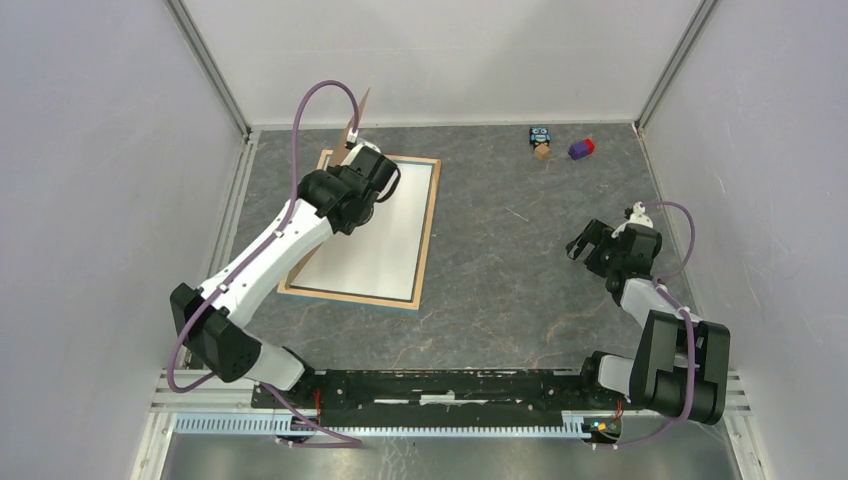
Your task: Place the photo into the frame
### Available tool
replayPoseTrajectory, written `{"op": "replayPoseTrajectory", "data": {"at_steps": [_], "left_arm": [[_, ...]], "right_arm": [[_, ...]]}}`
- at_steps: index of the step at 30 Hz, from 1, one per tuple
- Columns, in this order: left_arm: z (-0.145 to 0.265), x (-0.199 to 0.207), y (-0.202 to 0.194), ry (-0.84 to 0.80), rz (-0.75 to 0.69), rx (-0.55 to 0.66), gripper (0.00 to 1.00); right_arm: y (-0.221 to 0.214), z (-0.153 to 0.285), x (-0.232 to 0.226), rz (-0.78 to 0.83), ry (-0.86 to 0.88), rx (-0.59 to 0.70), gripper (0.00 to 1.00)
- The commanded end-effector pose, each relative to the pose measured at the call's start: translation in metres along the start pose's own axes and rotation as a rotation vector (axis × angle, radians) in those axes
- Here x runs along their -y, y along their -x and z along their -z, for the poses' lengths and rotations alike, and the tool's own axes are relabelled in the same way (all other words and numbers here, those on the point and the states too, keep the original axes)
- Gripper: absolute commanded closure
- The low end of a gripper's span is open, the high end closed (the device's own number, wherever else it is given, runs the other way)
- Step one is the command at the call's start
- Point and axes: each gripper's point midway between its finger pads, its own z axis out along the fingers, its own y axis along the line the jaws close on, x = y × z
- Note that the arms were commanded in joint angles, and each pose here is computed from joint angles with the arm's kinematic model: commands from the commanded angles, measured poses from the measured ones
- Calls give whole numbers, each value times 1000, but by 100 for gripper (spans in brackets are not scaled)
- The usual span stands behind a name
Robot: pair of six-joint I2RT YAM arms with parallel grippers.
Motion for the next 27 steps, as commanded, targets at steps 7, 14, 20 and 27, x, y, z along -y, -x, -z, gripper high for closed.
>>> {"op": "replayPoseTrajectory", "data": {"at_steps": [7,14,20,27], "left_arm": [[-8,-7,10,71,-20,7,98],[-19,5,1,88,-23,-54,98],[-25,13,0,79,-10,-59,98],[-30,25,5,43,-2,-56,97]], "right_arm": [[12,-2,-7,42,19,37,3],[12,-2,-8,41,21,36,3],[11,-3,-8,41,21,33,4],[12,-3,-9,43,25,35,4]]}}
